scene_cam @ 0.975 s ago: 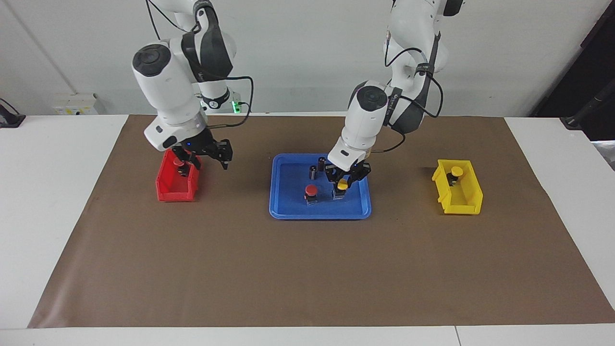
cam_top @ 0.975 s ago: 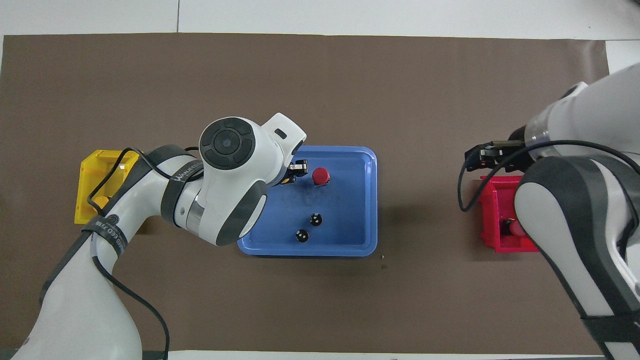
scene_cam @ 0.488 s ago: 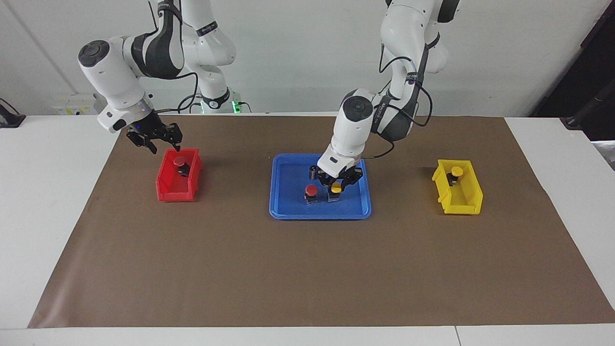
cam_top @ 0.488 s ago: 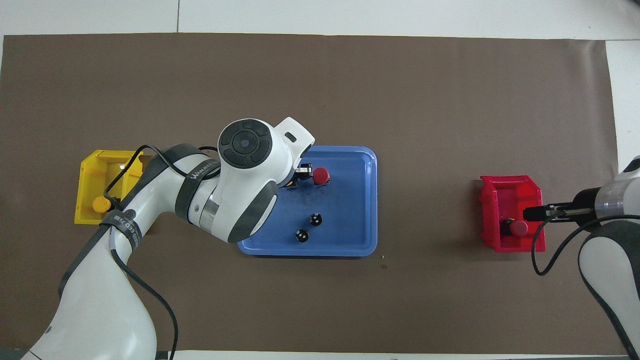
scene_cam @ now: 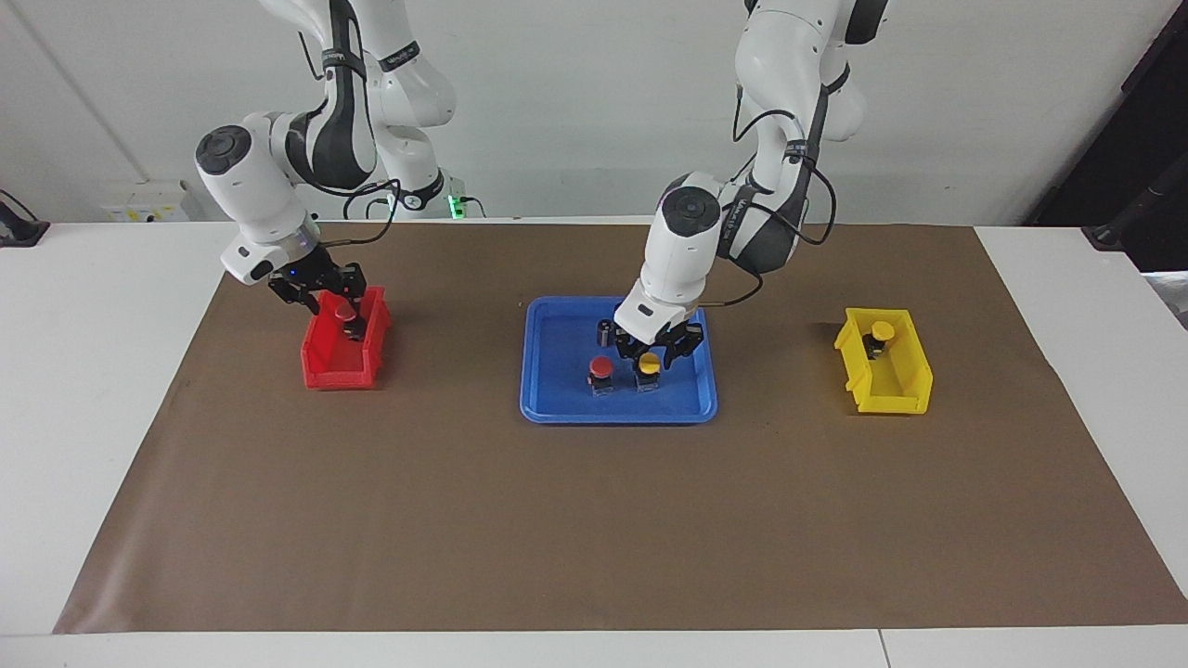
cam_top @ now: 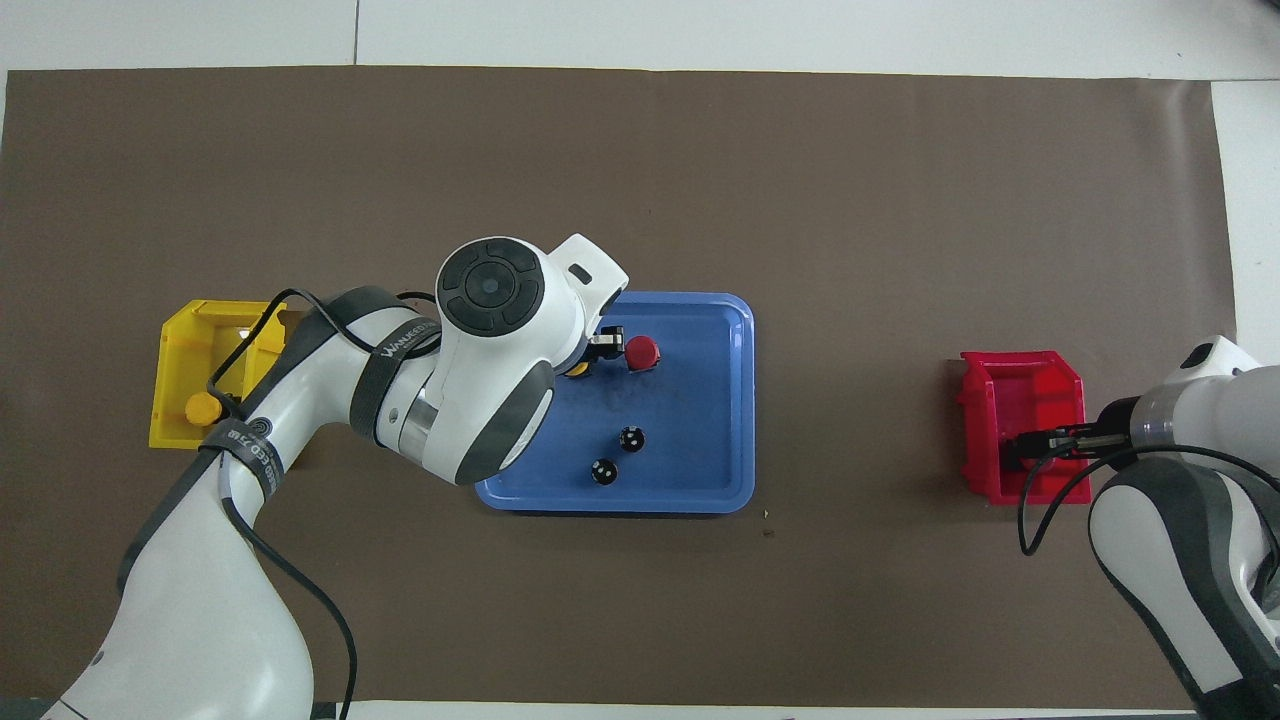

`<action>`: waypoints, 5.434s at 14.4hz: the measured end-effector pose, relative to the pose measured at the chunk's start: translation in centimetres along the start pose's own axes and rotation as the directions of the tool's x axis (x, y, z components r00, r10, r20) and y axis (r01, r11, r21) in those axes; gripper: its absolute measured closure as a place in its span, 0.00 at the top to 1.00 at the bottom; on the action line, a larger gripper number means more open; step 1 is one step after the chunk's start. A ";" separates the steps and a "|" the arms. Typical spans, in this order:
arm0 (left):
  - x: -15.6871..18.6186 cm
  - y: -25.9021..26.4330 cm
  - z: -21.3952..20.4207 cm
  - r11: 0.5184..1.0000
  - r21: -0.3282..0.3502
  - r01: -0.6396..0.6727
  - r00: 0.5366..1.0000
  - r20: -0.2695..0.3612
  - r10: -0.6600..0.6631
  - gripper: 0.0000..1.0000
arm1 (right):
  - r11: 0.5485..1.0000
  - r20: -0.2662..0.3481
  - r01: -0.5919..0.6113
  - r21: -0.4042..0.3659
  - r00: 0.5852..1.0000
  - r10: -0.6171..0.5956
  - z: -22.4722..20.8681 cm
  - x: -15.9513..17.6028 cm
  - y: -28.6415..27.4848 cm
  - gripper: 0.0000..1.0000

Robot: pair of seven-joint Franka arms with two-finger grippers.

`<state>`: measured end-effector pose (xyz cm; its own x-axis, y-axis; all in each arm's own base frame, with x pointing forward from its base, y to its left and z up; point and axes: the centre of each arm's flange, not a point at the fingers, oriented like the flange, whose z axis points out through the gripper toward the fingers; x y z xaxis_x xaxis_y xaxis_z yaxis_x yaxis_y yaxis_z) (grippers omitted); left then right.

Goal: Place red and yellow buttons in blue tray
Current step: 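Release the yellow button into the tray while the right gripper returns, then return the left gripper to the yellow holder while the right gripper grasps red, then place the red button in the tray while the left gripper grasps yellow, then withdraw the right gripper from the tray while the left gripper lifts yellow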

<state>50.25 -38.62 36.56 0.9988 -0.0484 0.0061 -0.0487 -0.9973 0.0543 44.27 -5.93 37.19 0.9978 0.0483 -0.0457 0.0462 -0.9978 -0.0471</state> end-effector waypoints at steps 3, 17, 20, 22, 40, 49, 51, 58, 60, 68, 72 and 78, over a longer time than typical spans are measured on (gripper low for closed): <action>0.3 -0.1 -0.7 1.000 -0.004 0.004 1.000 -0.007 -0.004 0.76 | 1.000 -0.003 0.003 -0.002 1.000 -0.003 0.4 0.1 0.0 0.66; 5.1 -19.1 -8.9 0.998 0.017 -0.055 0.996 0.076 0.053 1.00 | 1.000 0.024 0.031 0.002 0.999 -0.031 2.1 -0.5 -0.3 0.57; 6.1 -25.4 -8.2 0.994 0.009 -0.112 0.989 0.094 0.110 1.00 | 0.999 0.032 0.046 0.004 0.998 -0.046 2.5 -0.8 -0.4 0.53; 6.6 -30.2 -8.1 0.991 0.000 -0.132 0.987 0.096 0.132 1.00 | 0.999 0.032 0.047 0.004 0.998 -0.047 2.5 -0.8 -0.4 0.44; -1.7 -39.2 -4.9 0.997 0.056 -0.058 0.998 0.036 0.056 0.86 | 1.000 -0.078 0.012 0.011 0.997 -0.011 -6.6 11.8 -32.1 0.42; -2.2 -41.3 -4.7 0.996 0.068 -0.054 0.998 0.024 0.053 0.77 | 0.999 -0.053 0.019 0.048 0.998 -0.016 -0.3 12.1 -35.3 0.42; -2.3 -40.7 -4.3 0.995 0.068 -0.068 0.997 0.030 0.066 0.76 | 0.999 -0.034 0.023 0.045 0.999 -0.021 0.8 11.9 -35.8 0.42; -2.7 -40.2 -3.4 0.995 0.067 -0.078 0.997 0.032 0.076 0.68 | 0.999 -0.004 0.019 0.031 1.000 -0.019 2.7 11.1 -35.3 0.42; -2.8 -40.3 -3.2 0.995 0.067 -0.075 0.997 0.031 0.073 0.68 | 0.999 -0.006 0.018 0.032 1.000 -0.018 2.7 11.1 -35.3 0.58; -3.2 -40.6 -2.5 0.995 0.067 -0.069 0.997 0.027 0.067 0.52 | 0.999 -0.054 -0.052 0.003 0.997 0.052 -7.3 14.4 -28.7 1.00; -3.2 -41.2 -2.5 0.996 0.068 -0.057 0.998 0.022 0.055 0.41 | 0.990 -0.008 -0.138 -0.019 0.990 0.138 -19.0 14.6 -18.5 1.00; -0.3 -39.5 -10.6 0.996 0.072 -0.046 0.999 0.019 0.045 0.41 | 0.991 0.044 -0.126 -0.051 0.991 0.129 -26.6 10.1 -5.9 1.00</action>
<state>51.84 1.41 44.96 0.9955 -0.0944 -0.0106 -0.0946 -0.9954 -0.0183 55.33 -0.77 63.52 0.9924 -0.0784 -0.0949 -0.0778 -0.9969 0.0103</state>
